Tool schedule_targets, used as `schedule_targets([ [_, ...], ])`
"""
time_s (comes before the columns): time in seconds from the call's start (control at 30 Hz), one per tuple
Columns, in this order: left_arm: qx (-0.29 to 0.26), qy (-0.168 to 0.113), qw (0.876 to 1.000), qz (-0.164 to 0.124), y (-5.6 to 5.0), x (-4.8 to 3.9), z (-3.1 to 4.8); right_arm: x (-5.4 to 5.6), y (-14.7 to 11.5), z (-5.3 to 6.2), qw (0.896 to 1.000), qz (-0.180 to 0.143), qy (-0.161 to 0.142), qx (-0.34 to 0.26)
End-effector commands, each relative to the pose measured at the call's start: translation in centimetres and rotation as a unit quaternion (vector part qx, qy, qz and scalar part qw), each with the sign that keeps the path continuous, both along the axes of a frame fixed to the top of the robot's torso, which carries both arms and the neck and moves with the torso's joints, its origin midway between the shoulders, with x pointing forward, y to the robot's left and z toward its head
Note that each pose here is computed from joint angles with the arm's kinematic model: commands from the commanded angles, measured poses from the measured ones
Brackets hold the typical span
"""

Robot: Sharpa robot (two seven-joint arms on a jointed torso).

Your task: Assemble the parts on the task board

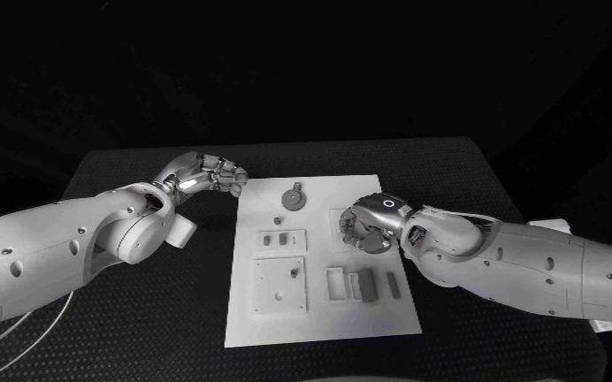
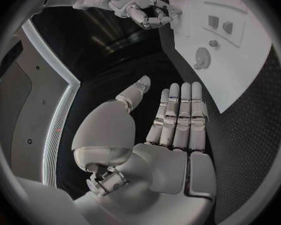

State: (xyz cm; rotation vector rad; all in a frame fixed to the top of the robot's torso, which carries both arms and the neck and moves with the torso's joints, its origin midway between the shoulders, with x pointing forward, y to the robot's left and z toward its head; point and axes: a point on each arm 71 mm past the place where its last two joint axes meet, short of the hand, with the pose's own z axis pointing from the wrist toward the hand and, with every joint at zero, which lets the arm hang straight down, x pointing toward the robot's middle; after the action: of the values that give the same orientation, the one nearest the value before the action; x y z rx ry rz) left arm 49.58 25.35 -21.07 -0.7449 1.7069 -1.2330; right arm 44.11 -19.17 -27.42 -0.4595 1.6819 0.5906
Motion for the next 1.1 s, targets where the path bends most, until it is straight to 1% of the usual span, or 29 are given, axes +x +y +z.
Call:
schedule_targets([
  [0.03, -0.006, 0.002, 1.000, -0.006, -0.2, -0.04, 0.02, -0.1, 0.0, -0.3, 1.000, -0.001, 0.002, -0.016],
  [0.3, -0.005, 0.001, 1.000, -0.003, -0.1, -0.01, 0.02, -0.1, 0.0, -0.2, 1.000, -0.004, -0.001, -0.014],
  [0.57, -0.004, 0.001, 1.000, -0.001, 0.0, 0.04, 0.01, -0.5, 0.2, 0.1, 1.000, -0.001, -0.005, -0.003],
  [0.77, -0.003, 0.001, 1.000, 0.001, 0.1, 0.08, -0.01, -0.6, 0.3, 0.4, 1.000, -0.002, -0.002, 0.005],
  [0.9, -0.003, 0.001, 1.000, 0.002, 0.2, 0.12, -0.02, -0.4, 0.4, 1.0, 1.000, -0.004, -0.003, 0.011],
  [1.1, -0.003, 0.002, 1.000, 0.002, 0.2, 0.17, -0.04, 0.2, 0.5, 2.4, 1.000, -0.005, -0.011, 0.015],
])
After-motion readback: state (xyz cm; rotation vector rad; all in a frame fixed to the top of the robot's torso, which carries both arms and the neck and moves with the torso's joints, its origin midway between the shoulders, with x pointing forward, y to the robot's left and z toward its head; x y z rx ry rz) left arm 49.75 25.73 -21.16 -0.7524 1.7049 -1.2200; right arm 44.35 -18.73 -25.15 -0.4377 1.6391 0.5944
